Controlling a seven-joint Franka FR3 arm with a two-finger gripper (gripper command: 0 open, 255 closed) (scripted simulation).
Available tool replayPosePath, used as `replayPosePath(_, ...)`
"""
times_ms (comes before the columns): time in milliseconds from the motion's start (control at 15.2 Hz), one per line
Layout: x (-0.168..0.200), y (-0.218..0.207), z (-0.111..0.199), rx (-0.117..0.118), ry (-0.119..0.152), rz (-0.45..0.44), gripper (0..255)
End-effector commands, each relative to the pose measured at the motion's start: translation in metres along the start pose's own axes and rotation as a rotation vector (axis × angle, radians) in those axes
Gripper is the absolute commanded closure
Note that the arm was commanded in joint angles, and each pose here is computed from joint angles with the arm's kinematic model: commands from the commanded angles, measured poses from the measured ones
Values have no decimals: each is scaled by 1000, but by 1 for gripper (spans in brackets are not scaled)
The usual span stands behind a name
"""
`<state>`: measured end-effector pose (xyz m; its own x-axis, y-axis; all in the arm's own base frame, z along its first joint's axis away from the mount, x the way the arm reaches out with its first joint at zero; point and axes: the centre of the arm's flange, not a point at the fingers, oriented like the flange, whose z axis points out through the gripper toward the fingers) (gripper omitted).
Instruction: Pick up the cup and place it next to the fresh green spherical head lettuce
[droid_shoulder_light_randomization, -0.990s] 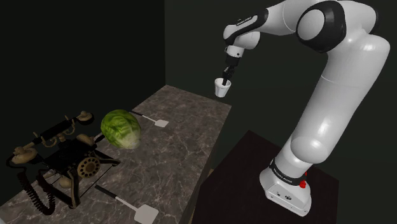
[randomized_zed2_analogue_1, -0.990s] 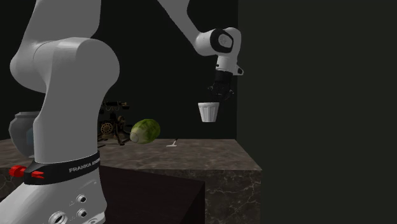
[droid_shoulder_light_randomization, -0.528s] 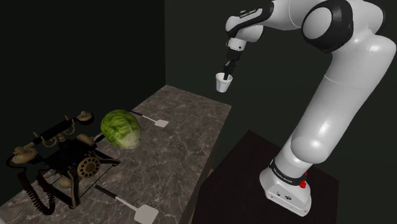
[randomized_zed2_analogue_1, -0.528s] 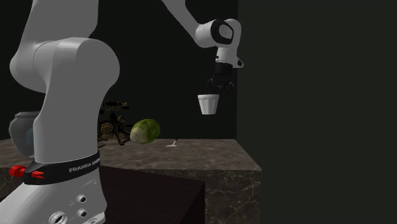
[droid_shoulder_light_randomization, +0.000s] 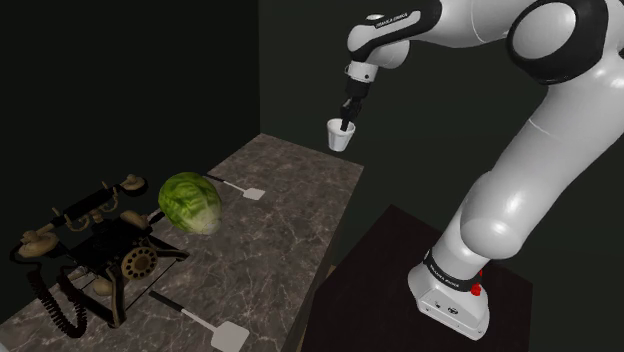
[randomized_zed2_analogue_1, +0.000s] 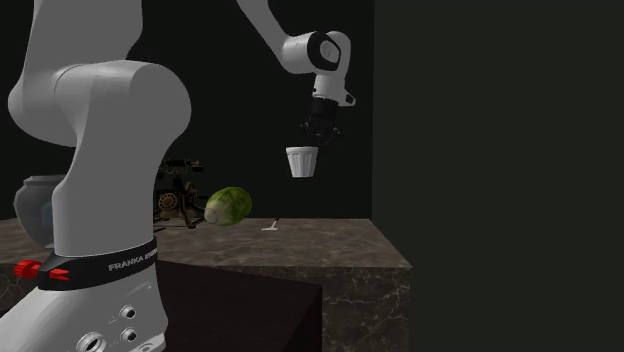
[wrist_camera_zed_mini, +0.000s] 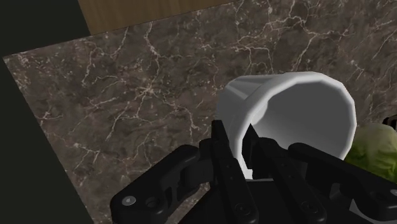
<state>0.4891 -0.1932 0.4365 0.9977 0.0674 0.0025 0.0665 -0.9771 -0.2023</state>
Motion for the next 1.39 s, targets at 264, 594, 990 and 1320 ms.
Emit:
replayPosePath(264,2,-78,12,-1,1,1,255)
replayPosePath(594,4,-142,25,-1,1,1,255)
replayPosePath(990,7,-220,41,-1,1,1,255)
replayPosePath(1320,9,-284,54,-1,1,1,255)
